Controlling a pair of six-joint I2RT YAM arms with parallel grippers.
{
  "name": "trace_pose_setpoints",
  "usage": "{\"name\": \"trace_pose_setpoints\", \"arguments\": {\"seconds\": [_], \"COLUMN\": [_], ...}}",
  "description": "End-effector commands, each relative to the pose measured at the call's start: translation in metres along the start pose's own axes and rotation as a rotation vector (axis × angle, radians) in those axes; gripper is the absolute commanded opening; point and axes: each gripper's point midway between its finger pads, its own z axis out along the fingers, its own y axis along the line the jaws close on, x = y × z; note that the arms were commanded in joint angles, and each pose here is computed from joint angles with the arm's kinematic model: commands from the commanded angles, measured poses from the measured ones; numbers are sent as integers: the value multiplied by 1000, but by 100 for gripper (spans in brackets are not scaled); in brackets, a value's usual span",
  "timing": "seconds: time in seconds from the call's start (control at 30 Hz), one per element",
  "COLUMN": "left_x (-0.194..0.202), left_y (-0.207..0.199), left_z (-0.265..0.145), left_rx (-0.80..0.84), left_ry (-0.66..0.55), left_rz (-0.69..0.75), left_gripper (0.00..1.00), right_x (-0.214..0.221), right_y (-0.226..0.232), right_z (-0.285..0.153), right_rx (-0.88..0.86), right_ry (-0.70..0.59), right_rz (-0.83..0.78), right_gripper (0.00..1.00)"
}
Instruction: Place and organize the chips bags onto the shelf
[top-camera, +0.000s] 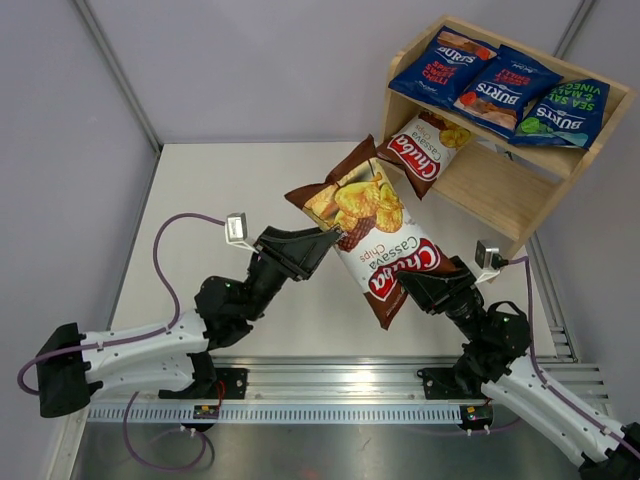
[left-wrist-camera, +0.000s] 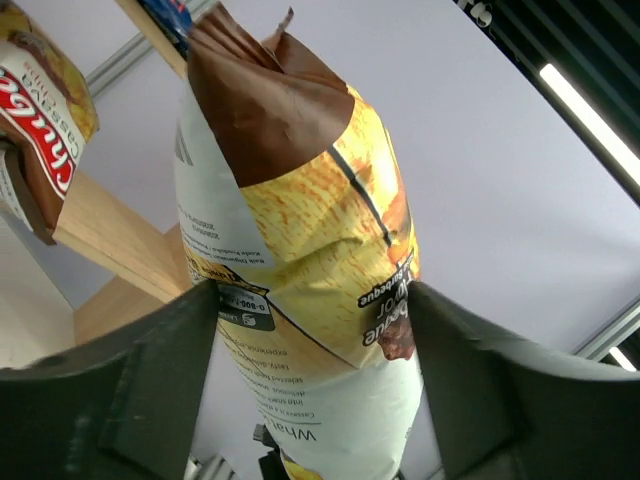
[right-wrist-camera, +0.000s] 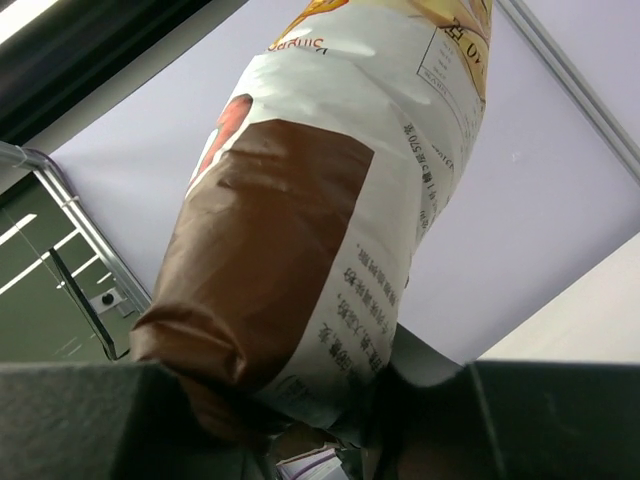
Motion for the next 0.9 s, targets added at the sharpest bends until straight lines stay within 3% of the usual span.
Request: {"name": "trace_pose_setpoints", "arguments": {"seconds": [0.0,0.07,0.3,0.47,0.63,0.87], "left_x": [-20,-30,-64,-81,-90,-86], "left_y": [1,9,60,61,62,62], "left_z": [-5,-7,-50,-80,-105,-109], "left_rx": [-18,-61,-361,-410,-434,-424], "left_ry": [-71,-90,-119,-98,-80,-44], "left_rz": [16,34,163,253,306,326], "left_gripper": [81,99,99,99,99,99], "right_x": [-6,-11,-24,-49,-59,-85], "right_y": [3,0,-34,-53,-58,-62], "right_z": [-8,-13,-29,-39,-40,-45], "right_rx": [-11,14,187,289,288,352], "right_ry": [-45,-71,-178,-333,-408,-529], "right_rz": [-8,-5,30,40,41,6], "right_gripper": [25,23,21,20,21,20]}}
